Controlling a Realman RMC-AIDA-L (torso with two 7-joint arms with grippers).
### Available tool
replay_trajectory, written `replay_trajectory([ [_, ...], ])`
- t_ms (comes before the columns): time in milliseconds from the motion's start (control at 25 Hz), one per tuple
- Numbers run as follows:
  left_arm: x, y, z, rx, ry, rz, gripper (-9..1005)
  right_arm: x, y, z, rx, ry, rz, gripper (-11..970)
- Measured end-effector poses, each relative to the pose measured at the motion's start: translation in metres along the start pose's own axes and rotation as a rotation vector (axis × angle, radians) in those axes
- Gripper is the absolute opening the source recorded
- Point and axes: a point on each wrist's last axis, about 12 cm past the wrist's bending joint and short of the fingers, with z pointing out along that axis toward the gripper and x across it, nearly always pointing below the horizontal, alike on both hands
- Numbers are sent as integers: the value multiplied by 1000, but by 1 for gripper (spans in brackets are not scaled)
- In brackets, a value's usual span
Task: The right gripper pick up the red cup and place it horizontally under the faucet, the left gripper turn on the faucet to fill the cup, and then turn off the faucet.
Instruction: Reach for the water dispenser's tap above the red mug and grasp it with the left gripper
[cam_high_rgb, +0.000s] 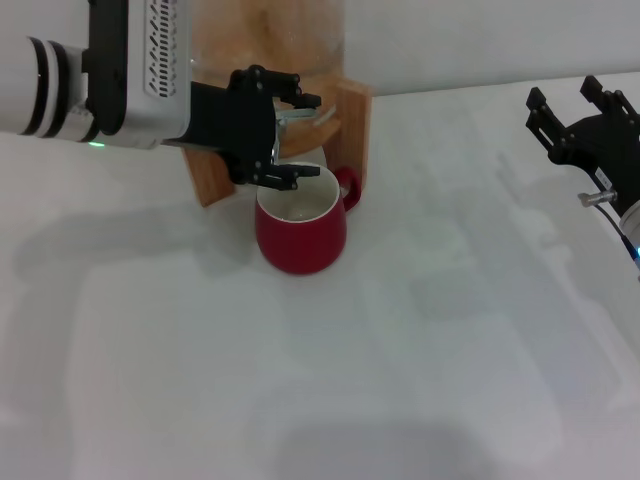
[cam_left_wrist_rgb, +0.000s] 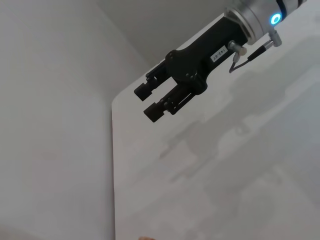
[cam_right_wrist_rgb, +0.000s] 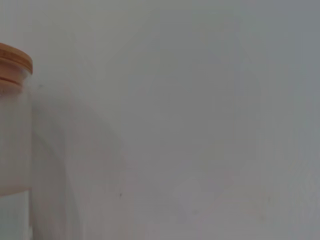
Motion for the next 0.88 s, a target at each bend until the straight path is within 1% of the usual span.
replay_trajectory([
  [880, -4, -1, -8, 21, -21, 0, 740, -1, -1, 2, 7, -6, 3, 705],
])
